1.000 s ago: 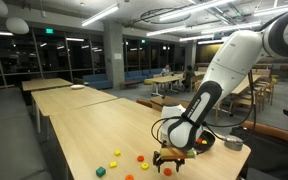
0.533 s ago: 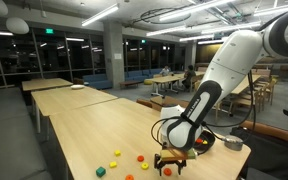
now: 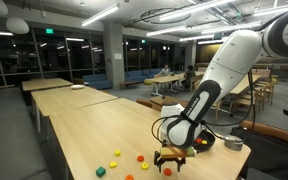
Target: Put some of the rings in the bowl
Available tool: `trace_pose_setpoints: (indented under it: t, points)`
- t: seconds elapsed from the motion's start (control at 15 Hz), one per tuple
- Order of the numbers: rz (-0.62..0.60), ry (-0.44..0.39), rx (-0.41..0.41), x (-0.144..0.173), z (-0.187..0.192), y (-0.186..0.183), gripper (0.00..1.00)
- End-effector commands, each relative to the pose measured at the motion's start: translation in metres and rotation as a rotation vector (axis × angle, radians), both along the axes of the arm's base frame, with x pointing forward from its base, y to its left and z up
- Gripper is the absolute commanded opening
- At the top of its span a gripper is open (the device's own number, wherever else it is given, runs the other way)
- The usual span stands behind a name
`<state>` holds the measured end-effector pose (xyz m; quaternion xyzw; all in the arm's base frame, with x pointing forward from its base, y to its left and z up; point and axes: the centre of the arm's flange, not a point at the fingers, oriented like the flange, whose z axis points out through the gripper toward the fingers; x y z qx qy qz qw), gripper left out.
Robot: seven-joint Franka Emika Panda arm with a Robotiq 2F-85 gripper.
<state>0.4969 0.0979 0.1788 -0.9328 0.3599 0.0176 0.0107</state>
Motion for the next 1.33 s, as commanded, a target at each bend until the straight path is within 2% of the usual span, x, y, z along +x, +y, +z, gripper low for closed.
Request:
trace_pose_setpoints:
  t: [0.0,1.2,1.27]
  points:
    - [-0.008,-0.017,-0.005,0.006,0.005,-0.001,1.0]
    - [-0.017,-0.008,-0.004,0.013,-0.006,-0.008,1.0]
    - [-0.016,-0.011,-0.006,0.013,-0.006,-0.008,0.75]
